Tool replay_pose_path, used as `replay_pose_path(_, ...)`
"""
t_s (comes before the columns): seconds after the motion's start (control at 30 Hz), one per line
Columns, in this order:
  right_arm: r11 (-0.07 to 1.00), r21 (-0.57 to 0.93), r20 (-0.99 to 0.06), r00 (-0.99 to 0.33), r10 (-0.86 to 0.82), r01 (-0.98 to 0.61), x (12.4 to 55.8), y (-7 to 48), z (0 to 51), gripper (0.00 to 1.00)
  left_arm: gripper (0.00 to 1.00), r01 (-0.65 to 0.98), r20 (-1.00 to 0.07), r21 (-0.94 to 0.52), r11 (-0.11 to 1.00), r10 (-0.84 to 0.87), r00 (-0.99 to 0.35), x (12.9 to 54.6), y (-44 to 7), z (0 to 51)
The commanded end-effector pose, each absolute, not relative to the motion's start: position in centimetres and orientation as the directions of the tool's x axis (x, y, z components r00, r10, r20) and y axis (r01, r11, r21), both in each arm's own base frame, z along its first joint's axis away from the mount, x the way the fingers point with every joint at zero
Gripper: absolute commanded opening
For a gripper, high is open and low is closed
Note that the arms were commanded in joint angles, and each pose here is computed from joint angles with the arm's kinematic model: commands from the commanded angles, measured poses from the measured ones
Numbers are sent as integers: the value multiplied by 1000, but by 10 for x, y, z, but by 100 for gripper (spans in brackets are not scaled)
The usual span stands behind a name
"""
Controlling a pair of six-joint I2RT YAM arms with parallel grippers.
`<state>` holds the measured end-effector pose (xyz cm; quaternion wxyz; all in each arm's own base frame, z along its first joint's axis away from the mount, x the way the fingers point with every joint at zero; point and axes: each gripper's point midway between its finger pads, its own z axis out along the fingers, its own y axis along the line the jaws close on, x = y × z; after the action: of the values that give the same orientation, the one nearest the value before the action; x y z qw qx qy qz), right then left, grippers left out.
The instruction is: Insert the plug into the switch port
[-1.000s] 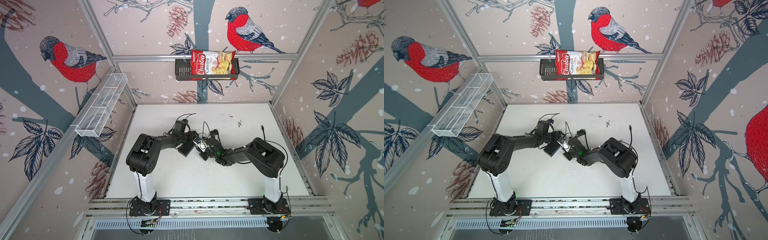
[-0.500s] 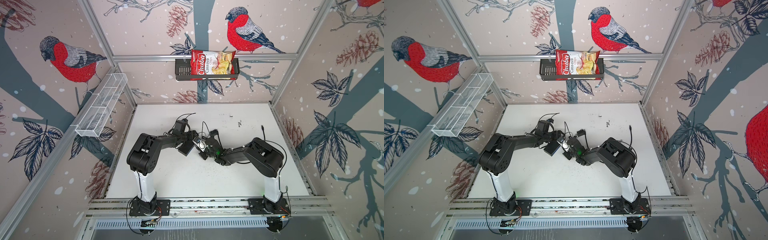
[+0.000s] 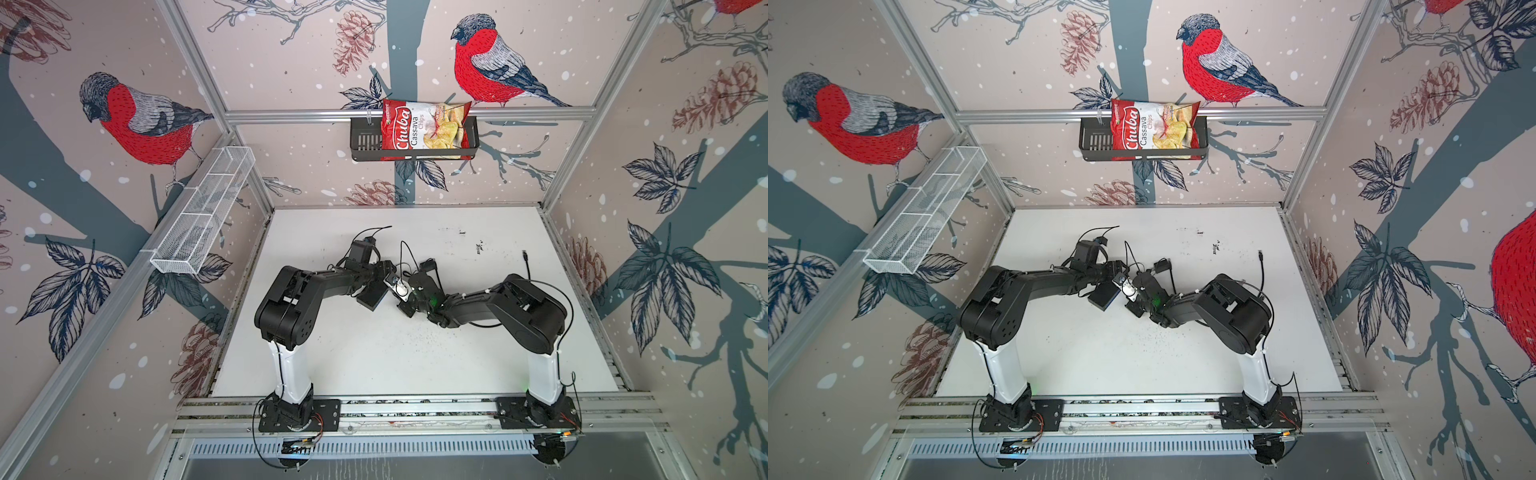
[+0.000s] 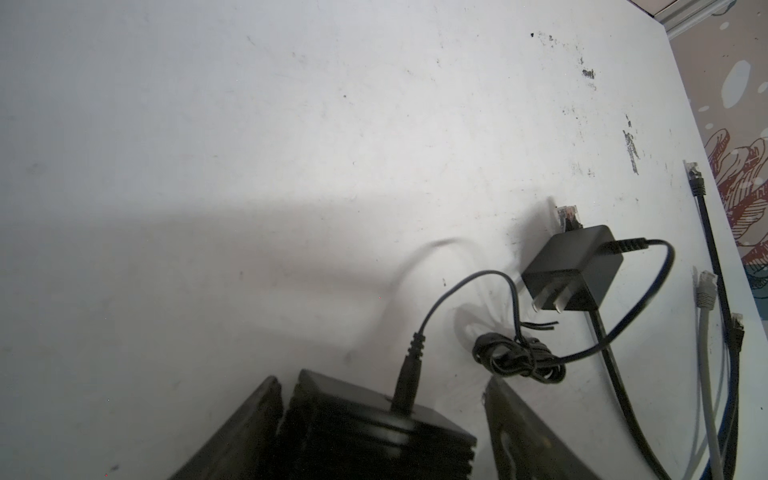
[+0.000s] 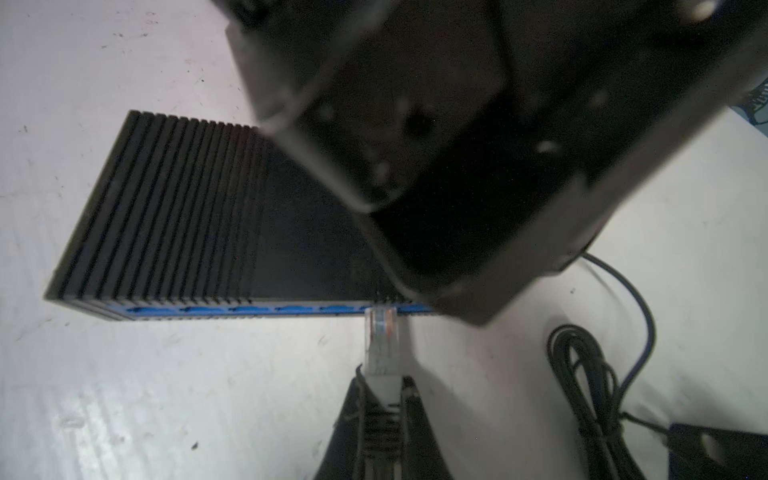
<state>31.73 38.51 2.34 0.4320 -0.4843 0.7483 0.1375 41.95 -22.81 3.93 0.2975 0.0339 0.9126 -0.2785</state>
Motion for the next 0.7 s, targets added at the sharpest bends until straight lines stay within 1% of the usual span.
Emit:
replay_pose_path(0.0,482,-223,-805,-119,-581,-847,322,393,34,0,76,227,-480,-539,811,-74,-874,399,-239,29)
replay_pose_path(0.3,440,-165,-832,-115,-543,-882,314,407,41,0,76,232,-475,-546,805,-70,-877,397,-244,29)
replay_pose_path(0.4,453,-159,-843,-118,-524,-877,316,409,45,0,75,234,-470,-550,802,-65,-880,395,-247,27)
replay_pose_path(0.67,541,-198,-861,-118,-495,-817,335,405,55,0,75,237,-462,-551,800,-56,-885,393,-248,23)
